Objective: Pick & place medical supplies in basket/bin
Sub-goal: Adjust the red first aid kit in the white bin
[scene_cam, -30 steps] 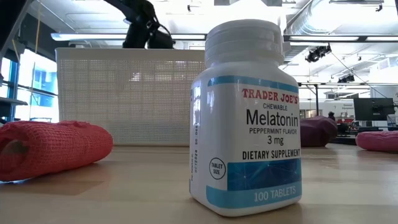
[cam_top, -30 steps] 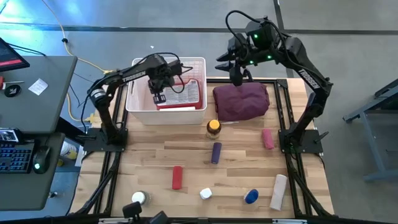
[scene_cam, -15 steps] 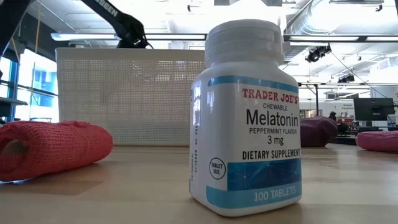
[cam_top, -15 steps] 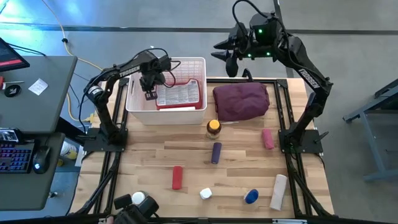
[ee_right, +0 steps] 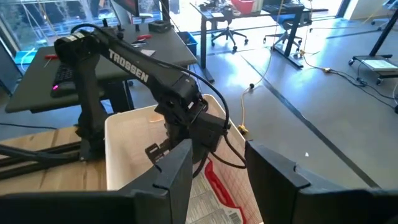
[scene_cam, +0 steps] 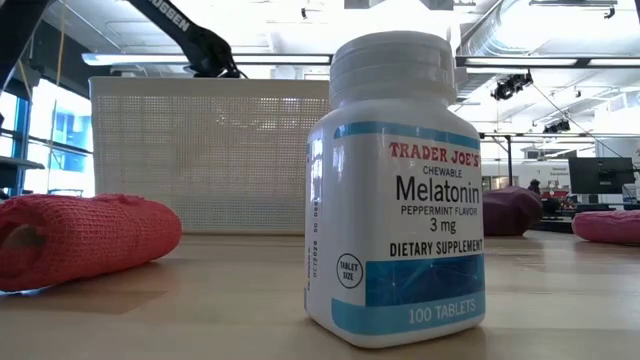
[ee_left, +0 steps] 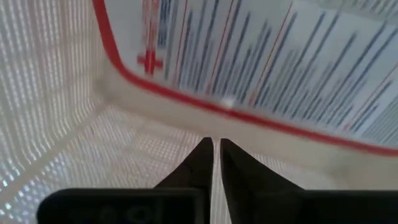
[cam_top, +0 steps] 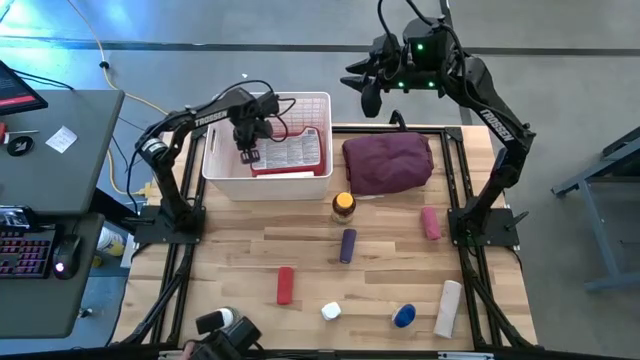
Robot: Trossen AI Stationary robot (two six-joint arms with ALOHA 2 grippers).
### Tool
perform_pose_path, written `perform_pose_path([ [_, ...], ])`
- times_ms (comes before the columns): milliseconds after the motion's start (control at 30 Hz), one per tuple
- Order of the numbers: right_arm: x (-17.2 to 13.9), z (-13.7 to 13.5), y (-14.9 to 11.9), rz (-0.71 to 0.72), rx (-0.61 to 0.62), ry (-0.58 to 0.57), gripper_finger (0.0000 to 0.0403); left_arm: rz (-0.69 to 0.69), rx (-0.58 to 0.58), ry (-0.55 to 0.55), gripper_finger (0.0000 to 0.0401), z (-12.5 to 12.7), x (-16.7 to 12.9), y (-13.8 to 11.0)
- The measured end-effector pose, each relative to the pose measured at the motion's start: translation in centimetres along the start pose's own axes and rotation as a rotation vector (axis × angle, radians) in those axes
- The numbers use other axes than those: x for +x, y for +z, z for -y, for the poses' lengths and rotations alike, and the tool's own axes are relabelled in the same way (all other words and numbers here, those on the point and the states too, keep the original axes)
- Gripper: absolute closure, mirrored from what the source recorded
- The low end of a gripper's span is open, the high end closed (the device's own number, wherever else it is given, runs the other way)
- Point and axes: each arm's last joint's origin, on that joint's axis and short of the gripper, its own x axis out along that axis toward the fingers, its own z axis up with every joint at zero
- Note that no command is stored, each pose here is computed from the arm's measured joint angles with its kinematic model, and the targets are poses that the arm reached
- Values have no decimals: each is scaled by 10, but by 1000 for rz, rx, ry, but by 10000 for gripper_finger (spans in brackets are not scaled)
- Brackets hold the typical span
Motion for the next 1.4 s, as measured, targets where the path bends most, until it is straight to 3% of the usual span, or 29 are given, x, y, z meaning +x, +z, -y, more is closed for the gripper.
perform_pose_path([
  [167, 0, 0, 0, -1, 17, 0, 263, 27, 4, 12, 377, 2, -1, 4],
  [300, 0, 0, 0, -3, 17, 0, 263, 49, -26, 5, 379, 1, -5, 6],
  [500, 0, 0, -1, -9, 17, 1, 263, 144, -51, -51, 330, -2, -17, 12],
  [600, 0, 0, -1, -15, 18, 1, 263, 167, -48, -45, 326, -2, -23, 14],
  [867, 0, 0, -6, -58, 23, 3, 263, 63, -62, 28, 379, -6, -37, 5],
  [1033, 0, 0, -6, -62, 9, 4, 263, 34, -56, -88, 370, -2, -21, -1],
  [1233, 0, 0, -6, -61, 7, 7, 263, -60, -32, -33, 333, 3, 7, 1],
  [1400, 0, 0, -6, -61, -1, 7, 263, 12, -44, -29, 364, 5, 10, 9],
])
